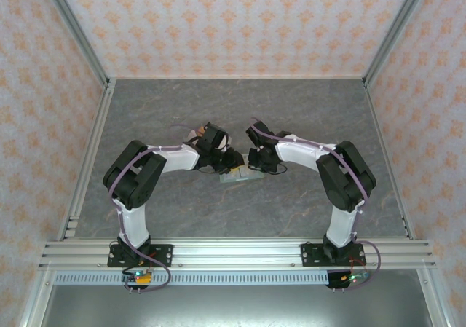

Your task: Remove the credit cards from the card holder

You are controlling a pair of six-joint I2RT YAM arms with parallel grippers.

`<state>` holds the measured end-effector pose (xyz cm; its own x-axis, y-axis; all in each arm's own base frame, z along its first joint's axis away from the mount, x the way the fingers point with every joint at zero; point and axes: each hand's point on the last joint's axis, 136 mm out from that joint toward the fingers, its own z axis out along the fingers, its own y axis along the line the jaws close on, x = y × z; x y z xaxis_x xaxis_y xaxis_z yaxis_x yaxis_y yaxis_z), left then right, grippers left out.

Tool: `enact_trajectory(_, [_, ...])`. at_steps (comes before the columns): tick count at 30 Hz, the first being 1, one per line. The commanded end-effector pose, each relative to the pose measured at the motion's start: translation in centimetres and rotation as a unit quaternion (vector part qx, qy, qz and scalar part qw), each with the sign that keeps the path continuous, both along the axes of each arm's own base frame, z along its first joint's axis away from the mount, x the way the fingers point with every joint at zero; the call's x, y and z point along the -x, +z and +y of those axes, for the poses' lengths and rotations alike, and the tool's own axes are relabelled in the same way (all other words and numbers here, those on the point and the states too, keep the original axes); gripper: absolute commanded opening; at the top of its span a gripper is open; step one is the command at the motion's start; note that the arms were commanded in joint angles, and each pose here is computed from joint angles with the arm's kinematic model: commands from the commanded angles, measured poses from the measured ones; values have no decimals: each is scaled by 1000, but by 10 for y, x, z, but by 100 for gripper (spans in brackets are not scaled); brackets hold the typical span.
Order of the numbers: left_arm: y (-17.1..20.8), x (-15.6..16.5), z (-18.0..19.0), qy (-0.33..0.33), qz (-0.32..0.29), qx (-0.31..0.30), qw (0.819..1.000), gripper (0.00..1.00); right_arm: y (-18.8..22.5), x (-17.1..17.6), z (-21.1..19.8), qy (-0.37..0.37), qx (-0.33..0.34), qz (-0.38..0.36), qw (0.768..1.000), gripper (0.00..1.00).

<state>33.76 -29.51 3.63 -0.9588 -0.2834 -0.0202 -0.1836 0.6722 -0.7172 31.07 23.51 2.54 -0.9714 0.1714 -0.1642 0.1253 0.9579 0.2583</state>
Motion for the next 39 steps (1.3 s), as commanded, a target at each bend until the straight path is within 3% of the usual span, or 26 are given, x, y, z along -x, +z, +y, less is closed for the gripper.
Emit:
enact_trajectory(1, [25, -6, -2, -3, -33, 31, 999, 22, -13, 4, -2, 8, 15, 16, 1000, 15])
enact_trajectory(15, [22, 0, 8, -13, -28, 15, 999, 10, -17, 6, -13, 1, 39, 14, 999, 13])
enact_trajectory(24, [21, 15, 32, -31, -23, -56, 998, 9, -8, 0, -18, -12, 41, -11, 999, 13])
enact_trajectory(32, [56, 26, 59, -32, -45, -118, 991, 9, 29, -12, -1, -13, -27, -73, 997, 13])
enact_trajectory(39, [113, 22, 88, -4, -138, -159, 978, 8, 69, -20, 10, -19, -95, -137, 986, 21])
